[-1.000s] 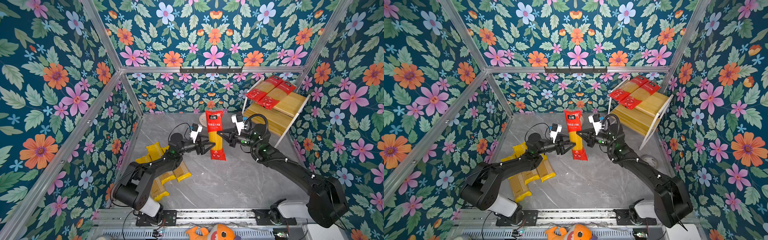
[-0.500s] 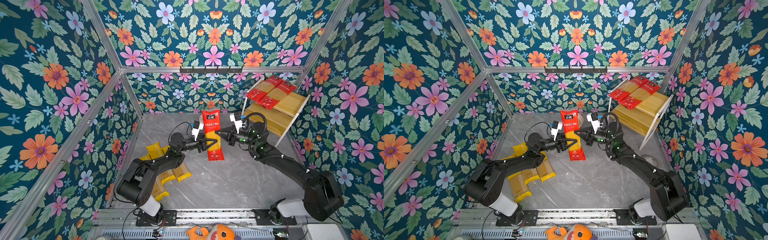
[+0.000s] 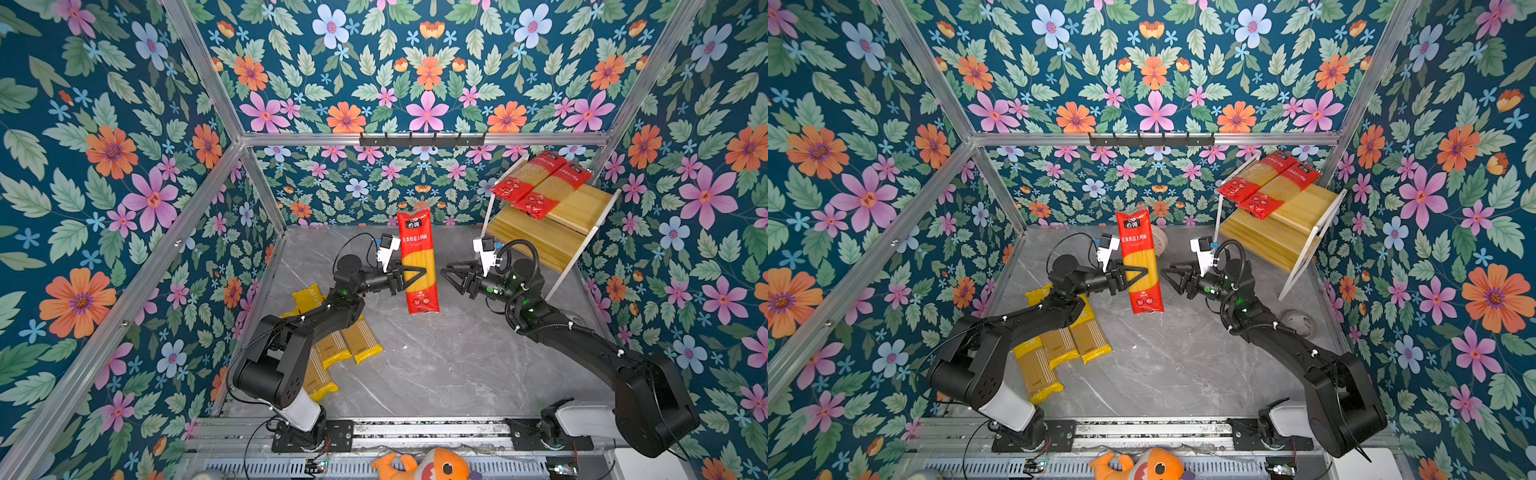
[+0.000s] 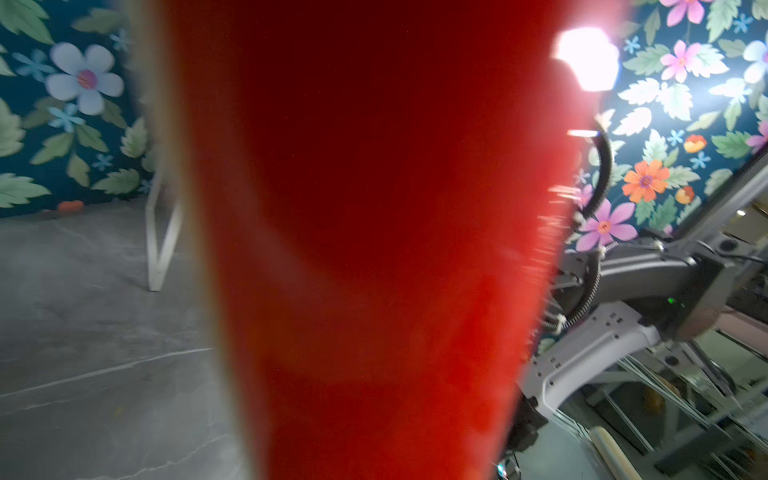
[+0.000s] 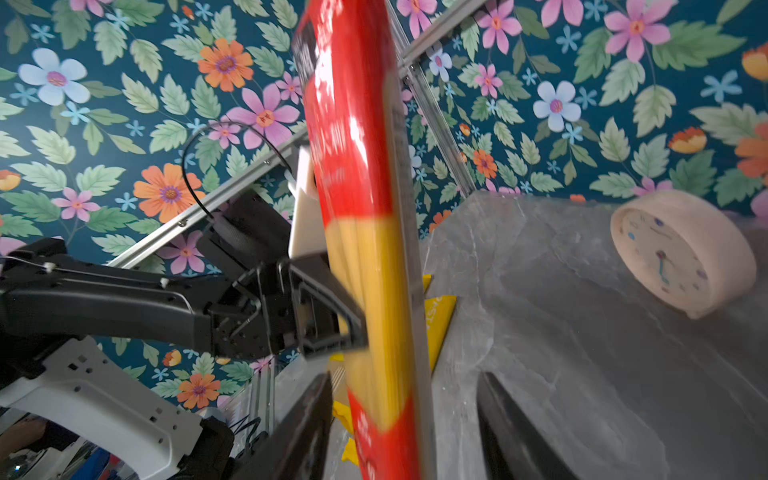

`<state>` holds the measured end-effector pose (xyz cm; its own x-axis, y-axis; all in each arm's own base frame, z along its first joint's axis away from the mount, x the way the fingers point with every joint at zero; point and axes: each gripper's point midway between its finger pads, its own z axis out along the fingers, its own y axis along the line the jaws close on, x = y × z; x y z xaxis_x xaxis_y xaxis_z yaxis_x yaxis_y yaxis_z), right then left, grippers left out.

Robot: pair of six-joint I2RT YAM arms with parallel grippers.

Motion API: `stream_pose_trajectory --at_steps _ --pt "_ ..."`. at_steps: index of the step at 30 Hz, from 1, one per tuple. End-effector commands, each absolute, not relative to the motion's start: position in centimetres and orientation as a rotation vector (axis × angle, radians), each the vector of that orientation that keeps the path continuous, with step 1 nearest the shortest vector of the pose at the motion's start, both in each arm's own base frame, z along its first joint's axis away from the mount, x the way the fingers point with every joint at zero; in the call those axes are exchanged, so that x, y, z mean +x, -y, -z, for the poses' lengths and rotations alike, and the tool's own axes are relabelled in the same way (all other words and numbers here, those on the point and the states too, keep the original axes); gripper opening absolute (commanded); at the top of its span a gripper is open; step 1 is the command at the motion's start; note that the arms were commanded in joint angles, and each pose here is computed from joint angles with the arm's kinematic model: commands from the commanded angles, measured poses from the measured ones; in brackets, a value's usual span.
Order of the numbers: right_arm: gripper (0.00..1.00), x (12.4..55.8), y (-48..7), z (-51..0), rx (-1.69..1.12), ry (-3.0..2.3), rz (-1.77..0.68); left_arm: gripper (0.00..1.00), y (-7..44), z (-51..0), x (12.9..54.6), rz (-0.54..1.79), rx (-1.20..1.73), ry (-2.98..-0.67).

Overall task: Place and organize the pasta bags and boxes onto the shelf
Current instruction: 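Raise the red bag upright with the right gripper while the left gripper steadies it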

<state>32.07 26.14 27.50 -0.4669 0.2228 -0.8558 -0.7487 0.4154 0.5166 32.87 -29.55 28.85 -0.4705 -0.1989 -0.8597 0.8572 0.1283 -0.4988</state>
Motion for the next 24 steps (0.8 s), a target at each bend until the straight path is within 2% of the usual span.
stream_pose_trajectory --at_steps 1,5,10,15,22,24 --pt "0.68 31.6 -26.2 -25.1 -0.415 -1.755 -1.197 0.19 29.0 -31.1 33.7 1.452 0.628 -1.453" --pt "0.82 30.2 -28.1 -23.3 -0.480 -1.803 -1.220 0.20 28.9 -31.8 33.6 1.491 0.605 -1.451" --pt "0.81 30.1 -30.2 -23.7 -0.553 -1.783 -1.302 0.20 29.0 -32.4 32.7 1.528 0.633 -1.425" --pt "0.65 29.9 -31.7 -24.5 -0.622 -1.746 -1.399 0.20 29.2 -32.3 31.7 1.556 0.679 -1.413" --pt "0.29 29.9 -32.2 -24.8 -0.611 -1.720 -1.465 0.21 29.4 -32.7 31.3 1.624 0.696 -1.388" --pt "0.22 29.8 -32.1 -24.9 -0.606 -1.712 -1.462 0.22 29.5 -32.8 31.3 1.640 0.690 -1.383"
